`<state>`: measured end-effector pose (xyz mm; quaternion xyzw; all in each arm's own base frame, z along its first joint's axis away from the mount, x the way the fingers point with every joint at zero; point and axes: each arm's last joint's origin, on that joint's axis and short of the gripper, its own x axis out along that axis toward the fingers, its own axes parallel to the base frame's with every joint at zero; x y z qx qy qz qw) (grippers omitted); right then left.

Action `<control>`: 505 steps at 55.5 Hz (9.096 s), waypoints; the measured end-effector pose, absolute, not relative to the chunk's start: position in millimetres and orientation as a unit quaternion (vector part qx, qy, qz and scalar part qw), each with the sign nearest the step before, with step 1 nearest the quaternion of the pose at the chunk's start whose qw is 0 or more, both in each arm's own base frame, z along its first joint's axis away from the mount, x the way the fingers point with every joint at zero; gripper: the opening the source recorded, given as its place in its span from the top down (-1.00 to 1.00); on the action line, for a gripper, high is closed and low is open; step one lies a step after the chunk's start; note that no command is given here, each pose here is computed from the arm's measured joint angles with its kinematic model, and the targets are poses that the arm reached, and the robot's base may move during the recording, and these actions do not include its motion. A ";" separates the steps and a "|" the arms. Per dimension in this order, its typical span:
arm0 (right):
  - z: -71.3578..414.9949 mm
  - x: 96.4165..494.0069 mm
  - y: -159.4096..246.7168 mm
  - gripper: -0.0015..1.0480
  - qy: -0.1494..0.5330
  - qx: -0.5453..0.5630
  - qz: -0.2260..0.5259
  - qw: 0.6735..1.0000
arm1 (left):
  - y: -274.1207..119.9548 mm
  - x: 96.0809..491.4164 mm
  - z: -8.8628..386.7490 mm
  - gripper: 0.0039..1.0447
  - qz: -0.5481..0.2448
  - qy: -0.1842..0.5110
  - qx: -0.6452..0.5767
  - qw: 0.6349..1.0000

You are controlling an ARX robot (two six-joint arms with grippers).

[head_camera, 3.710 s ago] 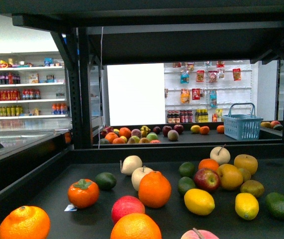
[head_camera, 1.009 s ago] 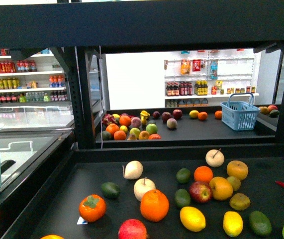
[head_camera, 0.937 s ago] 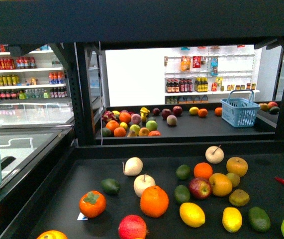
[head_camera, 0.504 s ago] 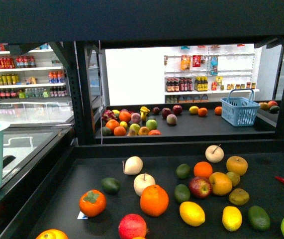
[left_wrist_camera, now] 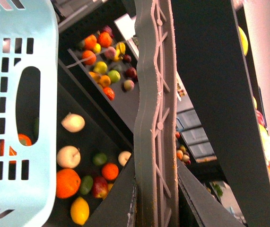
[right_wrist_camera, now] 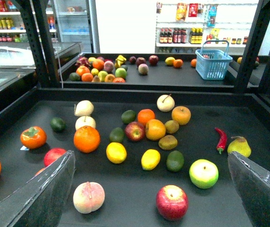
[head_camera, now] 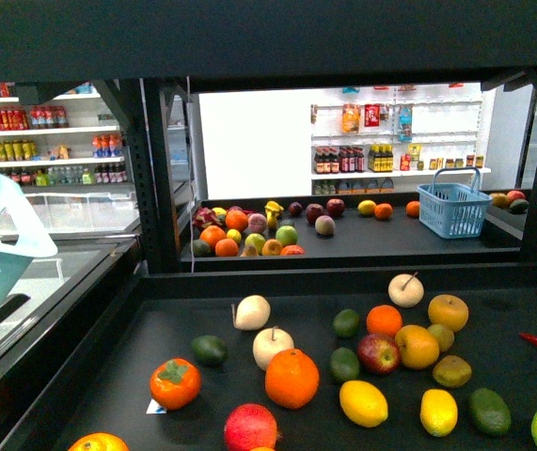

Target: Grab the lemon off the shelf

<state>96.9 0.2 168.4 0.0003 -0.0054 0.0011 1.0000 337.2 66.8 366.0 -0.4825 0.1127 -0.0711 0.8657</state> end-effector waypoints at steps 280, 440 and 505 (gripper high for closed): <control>226.2 398.1 104.7 -0.04 0.300 0.135 0.288 0.899 | -180.0 344.7 268.7 0.76 -0.265 0.255 -0.482 0.795; -61.3 593.6 53.4 -0.69 0.338 -0.129 0.215 0.907 | -180.0 344.9 268.2 0.76 -0.264 0.256 -0.482 0.795; 186.9 525.5 -8.7 -0.20 0.171 -0.040 0.138 0.975 | -180.1 344.8 268.2 0.77 -0.264 0.256 -0.482 0.795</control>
